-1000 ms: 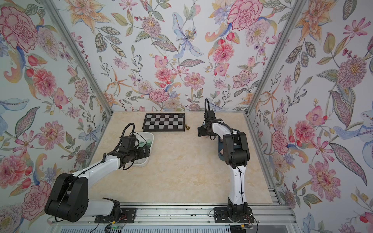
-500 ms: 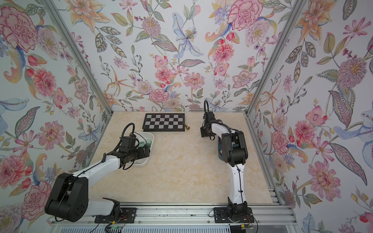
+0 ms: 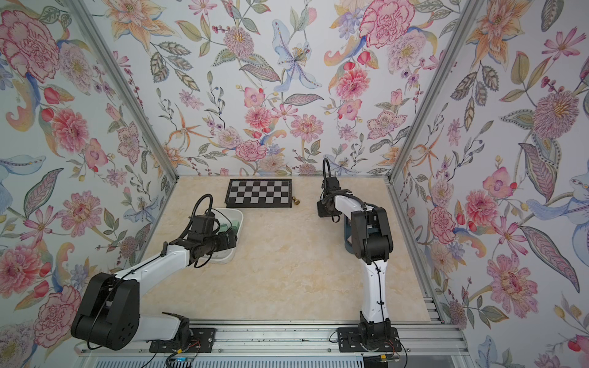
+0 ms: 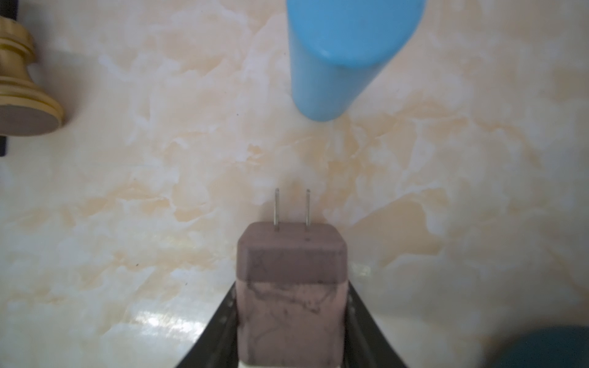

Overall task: Place the plugs by color into the storage box
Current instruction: Pick up the plug from the center of the board, then place the plug in the storage box.

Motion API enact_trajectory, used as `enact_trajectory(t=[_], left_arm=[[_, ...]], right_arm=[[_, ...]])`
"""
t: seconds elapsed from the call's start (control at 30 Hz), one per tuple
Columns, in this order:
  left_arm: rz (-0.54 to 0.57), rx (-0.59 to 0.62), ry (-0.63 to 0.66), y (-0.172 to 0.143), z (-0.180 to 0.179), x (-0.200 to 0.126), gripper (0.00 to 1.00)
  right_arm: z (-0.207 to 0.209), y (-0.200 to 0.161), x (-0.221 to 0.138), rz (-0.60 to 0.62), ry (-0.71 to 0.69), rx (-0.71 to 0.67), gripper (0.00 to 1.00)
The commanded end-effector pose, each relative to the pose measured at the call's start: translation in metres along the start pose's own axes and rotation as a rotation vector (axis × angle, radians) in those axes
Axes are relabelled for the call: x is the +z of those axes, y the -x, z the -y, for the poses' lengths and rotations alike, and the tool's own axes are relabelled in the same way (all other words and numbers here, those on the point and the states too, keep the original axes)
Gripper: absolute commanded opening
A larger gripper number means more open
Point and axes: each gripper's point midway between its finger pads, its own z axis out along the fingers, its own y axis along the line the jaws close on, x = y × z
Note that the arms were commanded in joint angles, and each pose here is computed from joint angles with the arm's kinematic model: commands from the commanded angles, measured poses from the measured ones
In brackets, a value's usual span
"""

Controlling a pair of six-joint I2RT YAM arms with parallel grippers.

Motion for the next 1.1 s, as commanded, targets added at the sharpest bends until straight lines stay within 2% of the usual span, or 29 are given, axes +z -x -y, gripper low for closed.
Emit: enact_trajectory(t=[0.0, 0.27, 0.5, 0.63, 0.83, 1.07], left_arm=[[-0.003, -0.007, -0.004, -0.002, 0.001, 0.001, 0.99], [0.006, -0.013, -0.014, 0.002, 0.004, 0.0, 0.99], [0.011, -0.016, -0.021, 0.003, 0.006, -0.001, 1.0], [0.013, -0.017, -0.023, 0.002, 0.007, -0.001, 0.99], [0.014, -0.017, -0.027, 0.002, 0.008, -0.002, 0.99], [0.012, -0.016, -0.023, 0.001, 0.008, -0.002, 0.99]], right_arm=[[0.007, 0.021, -0.051, 0.09, -0.005, 0.041, 0.13], [0.044, 0.01, -0.109, 0.132, -0.043, 0.139, 0.09], [0.079, -0.025, -0.126, 0.099, -0.099, 0.228, 0.08], [0.092, -0.051, -0.119, 0.048, -0.115, 0.27, 0.08], [0.102, -0.085, -0.088, -0.064, -0.129, 0.304, 0.09], [0.099, -0.1, -0.054, -0.152, -0.107, 0.307, 0.11]])
